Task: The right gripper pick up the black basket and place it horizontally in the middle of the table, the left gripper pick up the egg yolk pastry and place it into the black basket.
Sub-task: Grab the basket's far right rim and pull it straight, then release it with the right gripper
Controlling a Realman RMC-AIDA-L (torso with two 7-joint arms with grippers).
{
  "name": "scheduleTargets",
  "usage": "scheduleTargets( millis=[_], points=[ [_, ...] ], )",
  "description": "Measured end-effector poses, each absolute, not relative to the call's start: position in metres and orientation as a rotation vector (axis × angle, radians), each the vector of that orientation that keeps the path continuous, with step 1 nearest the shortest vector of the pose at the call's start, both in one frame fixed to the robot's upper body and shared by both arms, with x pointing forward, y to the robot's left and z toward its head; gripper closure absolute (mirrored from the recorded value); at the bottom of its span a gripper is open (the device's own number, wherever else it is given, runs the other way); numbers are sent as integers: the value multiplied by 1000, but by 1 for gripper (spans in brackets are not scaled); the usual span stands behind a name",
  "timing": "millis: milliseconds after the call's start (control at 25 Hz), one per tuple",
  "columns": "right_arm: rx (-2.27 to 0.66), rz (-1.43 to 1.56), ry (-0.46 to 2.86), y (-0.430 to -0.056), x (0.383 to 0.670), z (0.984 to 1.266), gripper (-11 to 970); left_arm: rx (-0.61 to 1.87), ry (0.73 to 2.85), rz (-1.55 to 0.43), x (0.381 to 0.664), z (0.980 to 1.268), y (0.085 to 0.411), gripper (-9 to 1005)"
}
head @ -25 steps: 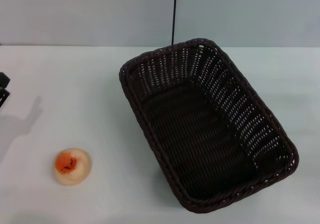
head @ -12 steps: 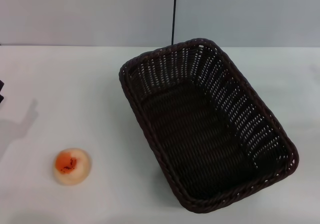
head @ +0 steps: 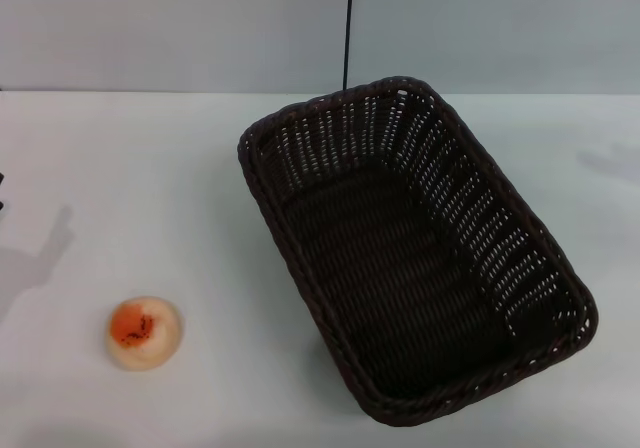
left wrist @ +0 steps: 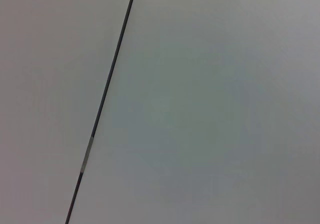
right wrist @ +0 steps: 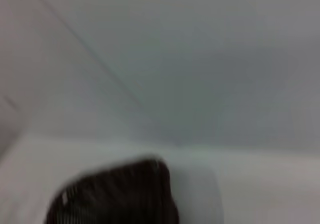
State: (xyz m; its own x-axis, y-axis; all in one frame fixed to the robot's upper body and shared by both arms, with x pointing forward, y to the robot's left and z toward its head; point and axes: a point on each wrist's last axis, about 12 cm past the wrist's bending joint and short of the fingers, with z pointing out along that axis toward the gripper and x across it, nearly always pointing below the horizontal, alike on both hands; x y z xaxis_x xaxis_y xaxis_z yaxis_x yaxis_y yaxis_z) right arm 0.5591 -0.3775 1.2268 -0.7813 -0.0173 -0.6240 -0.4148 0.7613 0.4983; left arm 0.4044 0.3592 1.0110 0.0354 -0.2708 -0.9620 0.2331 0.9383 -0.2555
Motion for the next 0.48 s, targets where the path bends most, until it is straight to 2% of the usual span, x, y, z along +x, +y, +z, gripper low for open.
scheduleTargets(
  millis=[240, 480],
  points=[
    [-425, 760, 2649, -335, 594, 1234, 349, -49, 1483, -395, 398, 1009, 357, 163],
    [-493, 753, 2713, -295, 618, 1208, 360, -58, 1477, -404, 394, 1009, 356, 163]
  ],
)
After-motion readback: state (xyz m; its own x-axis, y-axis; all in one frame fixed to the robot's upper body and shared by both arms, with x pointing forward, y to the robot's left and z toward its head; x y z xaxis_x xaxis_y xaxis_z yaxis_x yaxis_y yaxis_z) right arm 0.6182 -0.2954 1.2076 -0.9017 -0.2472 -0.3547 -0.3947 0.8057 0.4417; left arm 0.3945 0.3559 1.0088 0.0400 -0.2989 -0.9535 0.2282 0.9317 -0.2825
